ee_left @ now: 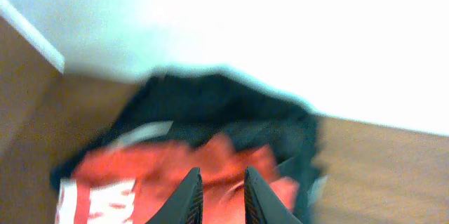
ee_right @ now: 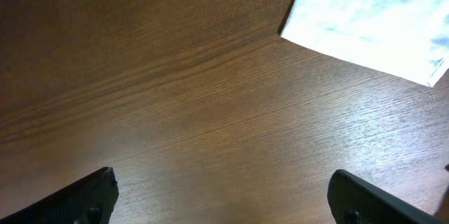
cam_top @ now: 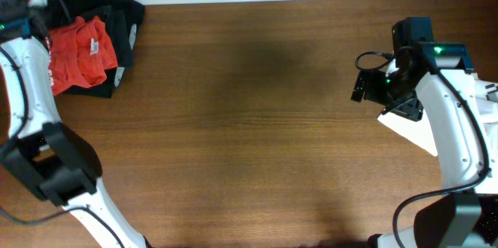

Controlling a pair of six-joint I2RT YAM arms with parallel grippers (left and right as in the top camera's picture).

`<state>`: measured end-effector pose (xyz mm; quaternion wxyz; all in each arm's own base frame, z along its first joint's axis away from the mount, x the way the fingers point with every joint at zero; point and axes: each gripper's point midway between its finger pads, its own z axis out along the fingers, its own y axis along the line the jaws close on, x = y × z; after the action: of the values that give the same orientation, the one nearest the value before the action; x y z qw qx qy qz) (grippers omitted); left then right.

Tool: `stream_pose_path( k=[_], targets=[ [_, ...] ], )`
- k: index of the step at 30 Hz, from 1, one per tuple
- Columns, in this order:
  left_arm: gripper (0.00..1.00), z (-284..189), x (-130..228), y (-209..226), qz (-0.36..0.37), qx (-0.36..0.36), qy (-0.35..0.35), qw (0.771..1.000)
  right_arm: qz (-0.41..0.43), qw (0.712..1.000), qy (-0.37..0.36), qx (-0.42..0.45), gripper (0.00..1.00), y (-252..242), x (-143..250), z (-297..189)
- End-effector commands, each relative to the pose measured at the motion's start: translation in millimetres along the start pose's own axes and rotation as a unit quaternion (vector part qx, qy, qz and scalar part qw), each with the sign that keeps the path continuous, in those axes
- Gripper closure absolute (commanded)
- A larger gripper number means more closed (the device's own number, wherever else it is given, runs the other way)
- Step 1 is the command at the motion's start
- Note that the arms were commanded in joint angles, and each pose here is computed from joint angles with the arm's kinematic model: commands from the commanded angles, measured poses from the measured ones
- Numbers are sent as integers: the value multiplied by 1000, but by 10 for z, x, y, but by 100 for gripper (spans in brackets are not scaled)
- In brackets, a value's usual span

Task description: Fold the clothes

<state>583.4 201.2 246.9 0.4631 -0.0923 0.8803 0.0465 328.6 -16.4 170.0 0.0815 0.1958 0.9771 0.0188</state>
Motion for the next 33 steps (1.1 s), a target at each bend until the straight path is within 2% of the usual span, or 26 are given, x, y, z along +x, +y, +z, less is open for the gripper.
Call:
stream_pose_path(
  k=[1, 3, 8, 9, 11, 12, 14, 15, 16, 17, 18, 19, 22, 25, 29, 33],
  targets=[
    [80, -184, -249, -370, 20, 48, -30, 998, 2, 1000, -7, 8, 1, -32, -31, -18],
    [80, 63, -55, -436, 20, 55, -7, 998, 1, 1000, -7, 8, 2, -31, -30, -18],
    [83, 787, 845, -360, 6, 47, 98, 994, 1, 1000, -7, 8, 1, -29, -34, -18],
    [83, 858, 932, -361, 5, 48, 106, 993, 1, 1000, -8, 7, 1, -27, -37, -18],
    [76, 1014, 1148, -365, 2, 49, 126, 991, 2, 1000, -9, 8, 1, -29, -40, -18],
    [76, 1014, 1152, -366, 2, 50, 126, 991, 1, 1000, -8, 8, 1, -28, -38, -18],
    [63, 879, 965, -424, 3, 63, 112, 992, 1, 1000, -8, 8, 1, -28, -38, -18],
    [59, 734, 796, -448, 4, 67, 99, 993, 1, 1000, -8, 8, 1, -28, -38, -18],
    [48, 552, 603, -489, 6, 75, 82, 994, 2, 1000, -8, 8, 1, -30, -39, -18],
    [23, 194, 295, -586, 9, 98, 54, 994, 2, 1000, -9, 8, 1, -29, -40, -18],
    [7, -125, 104, -686, 10, 122, 40, 992, 1, 1000, -8, 8, 1, -28, -38, -18],
    [1, -614, -93, -855, 10, 163, 26, 986, 1, 1000, -8, 8, 1, -28, -38, -18],
    [1, -1569, -249, -1171, 6, 239, 20, 971, 1, 1000, -8, 8, 2, -28, -38, -18],
    [1, -2469, 124, -1291, -7, 251, 94, 963, 1, 1000, -8, 8, 1, -28, -38, -18],
    [1, -3246, 560, -1385, 36, 265, 147, 952, 1, 1000, -8, 8, 1, -28, -38, -18],
    [1, -4000, 721, -1464, 61, 261, 100, 958, 1, 1000, -8, 8, 1, -28, -38, -18]
  ],
)
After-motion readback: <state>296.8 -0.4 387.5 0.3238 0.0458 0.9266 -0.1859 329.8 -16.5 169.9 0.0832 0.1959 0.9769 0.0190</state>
